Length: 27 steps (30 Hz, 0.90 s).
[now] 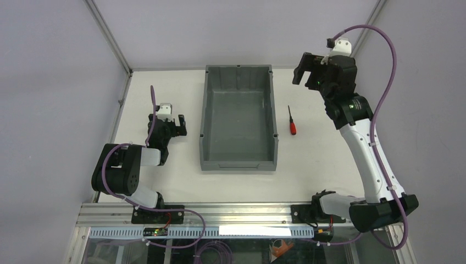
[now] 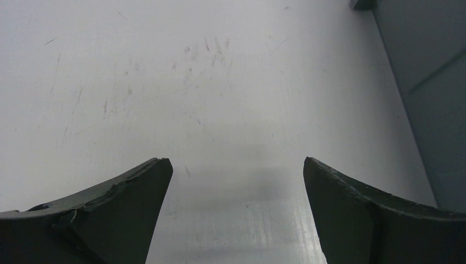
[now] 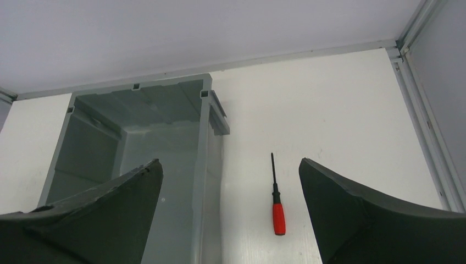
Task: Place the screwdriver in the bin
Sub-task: Pick up the screwdriver from the center of the board.
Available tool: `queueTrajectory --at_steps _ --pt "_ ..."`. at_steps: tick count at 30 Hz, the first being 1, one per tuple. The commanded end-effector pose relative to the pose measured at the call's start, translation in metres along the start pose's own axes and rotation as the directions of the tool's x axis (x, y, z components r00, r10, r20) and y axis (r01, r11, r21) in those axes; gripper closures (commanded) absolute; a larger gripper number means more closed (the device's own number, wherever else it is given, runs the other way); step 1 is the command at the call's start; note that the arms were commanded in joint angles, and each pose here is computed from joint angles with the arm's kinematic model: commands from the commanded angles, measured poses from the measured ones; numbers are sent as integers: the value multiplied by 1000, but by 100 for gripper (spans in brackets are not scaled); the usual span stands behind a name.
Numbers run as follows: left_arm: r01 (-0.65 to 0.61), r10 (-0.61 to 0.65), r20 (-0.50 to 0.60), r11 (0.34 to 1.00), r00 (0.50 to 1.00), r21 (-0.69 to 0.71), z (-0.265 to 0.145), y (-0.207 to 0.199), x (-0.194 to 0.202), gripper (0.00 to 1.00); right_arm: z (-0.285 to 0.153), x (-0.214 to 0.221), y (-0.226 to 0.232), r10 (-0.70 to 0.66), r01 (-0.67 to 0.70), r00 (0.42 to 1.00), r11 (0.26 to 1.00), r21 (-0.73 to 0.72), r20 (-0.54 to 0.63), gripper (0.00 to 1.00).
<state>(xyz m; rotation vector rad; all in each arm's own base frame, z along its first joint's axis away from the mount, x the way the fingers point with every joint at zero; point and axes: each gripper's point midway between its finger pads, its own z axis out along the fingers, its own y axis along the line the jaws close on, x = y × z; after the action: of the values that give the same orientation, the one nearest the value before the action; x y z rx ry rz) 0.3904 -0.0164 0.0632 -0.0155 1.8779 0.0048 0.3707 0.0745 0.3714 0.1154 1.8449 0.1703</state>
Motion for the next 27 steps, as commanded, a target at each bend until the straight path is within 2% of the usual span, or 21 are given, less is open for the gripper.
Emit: queueTrajectory --at_steps 1,6,13,27 --pt "14 -15 55 1000 998 7 -2 1 -17 1 -4 -11 2 -23 24 997 1000 10 -71 1" --pt "15 -15 55 1000 998 7 -2 1 -17 1 5 -17 4 -56 60 987 998 25 -150 1" --pt "15 -16 56 1000 998 7 -2 1 -17 1 33 5 -4 -61 92 948 992 84 -312 1" --pt "15 -16 55 1000 998 7 -2 1 -17 1 76 92 -35 13 69 809 991 116 -588 1"
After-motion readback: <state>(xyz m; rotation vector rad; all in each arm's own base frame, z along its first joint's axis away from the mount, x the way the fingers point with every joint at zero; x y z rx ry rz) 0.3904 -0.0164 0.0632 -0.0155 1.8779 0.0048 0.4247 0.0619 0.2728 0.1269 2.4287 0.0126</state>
